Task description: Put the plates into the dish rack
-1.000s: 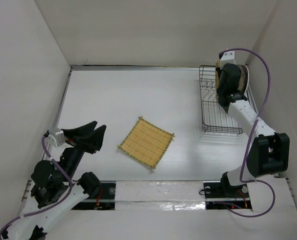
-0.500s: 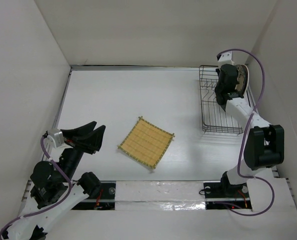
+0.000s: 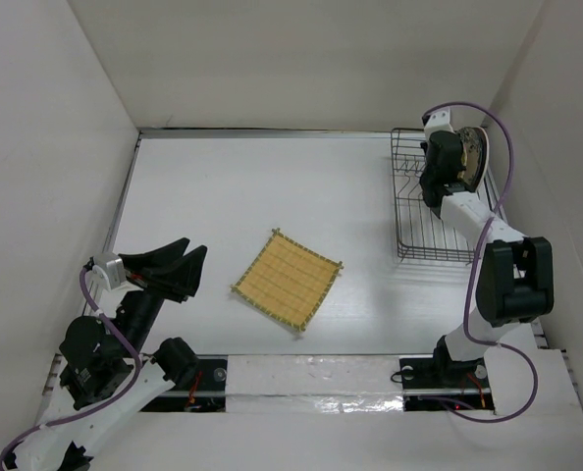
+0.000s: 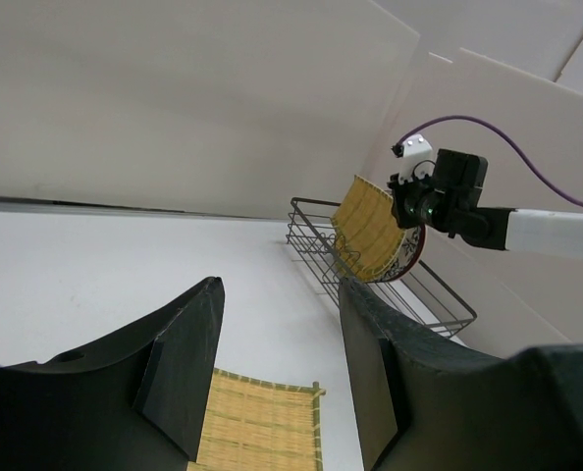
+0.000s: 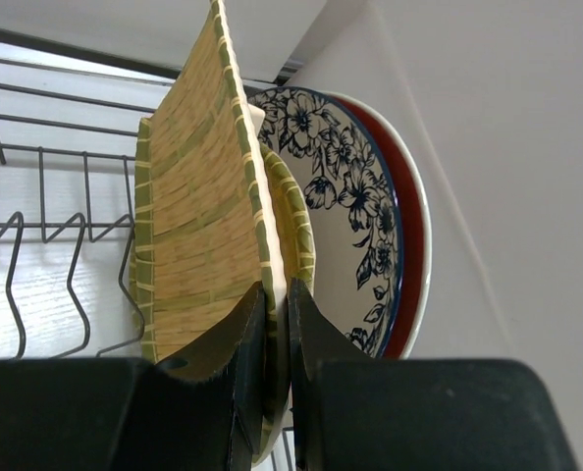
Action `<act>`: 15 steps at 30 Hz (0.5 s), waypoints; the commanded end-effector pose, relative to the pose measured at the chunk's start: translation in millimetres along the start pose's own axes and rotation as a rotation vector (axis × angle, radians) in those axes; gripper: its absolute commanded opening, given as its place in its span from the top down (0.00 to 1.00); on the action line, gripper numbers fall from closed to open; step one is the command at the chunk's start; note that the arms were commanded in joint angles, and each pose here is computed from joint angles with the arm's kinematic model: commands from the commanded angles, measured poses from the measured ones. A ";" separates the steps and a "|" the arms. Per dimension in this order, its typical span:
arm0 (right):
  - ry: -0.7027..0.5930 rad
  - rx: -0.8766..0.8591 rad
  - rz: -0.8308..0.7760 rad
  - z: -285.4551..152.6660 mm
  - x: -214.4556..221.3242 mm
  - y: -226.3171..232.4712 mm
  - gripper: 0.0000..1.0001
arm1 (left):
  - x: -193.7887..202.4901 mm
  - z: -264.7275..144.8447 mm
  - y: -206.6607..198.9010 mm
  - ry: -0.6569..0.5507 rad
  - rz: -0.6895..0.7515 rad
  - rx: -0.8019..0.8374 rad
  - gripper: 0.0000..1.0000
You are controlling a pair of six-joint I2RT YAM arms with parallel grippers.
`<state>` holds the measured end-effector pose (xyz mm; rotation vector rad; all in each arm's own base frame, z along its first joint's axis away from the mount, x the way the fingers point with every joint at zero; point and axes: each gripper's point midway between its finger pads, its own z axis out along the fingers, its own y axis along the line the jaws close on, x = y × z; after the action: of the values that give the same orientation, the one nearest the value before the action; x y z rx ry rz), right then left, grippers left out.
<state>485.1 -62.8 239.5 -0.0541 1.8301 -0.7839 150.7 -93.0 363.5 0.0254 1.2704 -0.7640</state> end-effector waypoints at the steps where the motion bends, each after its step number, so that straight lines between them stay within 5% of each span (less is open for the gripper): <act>1: -0.059 0.025 0.073 1.5 -12.2 -4.8 1.00 | -17.5 0.1 -4.7 -0.064 -0.029 0.014 0.53; 10: -0.011 -0.043 0.181 7.5 21.9 30.8 0.97 | -13.5 1.8 -2.9 -0.051 -0.024 0.004 0.53; 13: 0.015 -0.036 0.194 9.2 29.0 33.8 0.88 | -13.2 2.1 -2.6 -0.050 -0.024 0.002 0.53; 15: 0.018 -0.029 0.215 9.6 28.2 33.2 0.70 | -13.3 2.5 -1.0 -0.051 -0.022 -0.008 0.53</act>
<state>484.1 -54.4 196.8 0.0507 1.8577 -0.6564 151.3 -92.0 363.4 0.0191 1.2710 -0.7600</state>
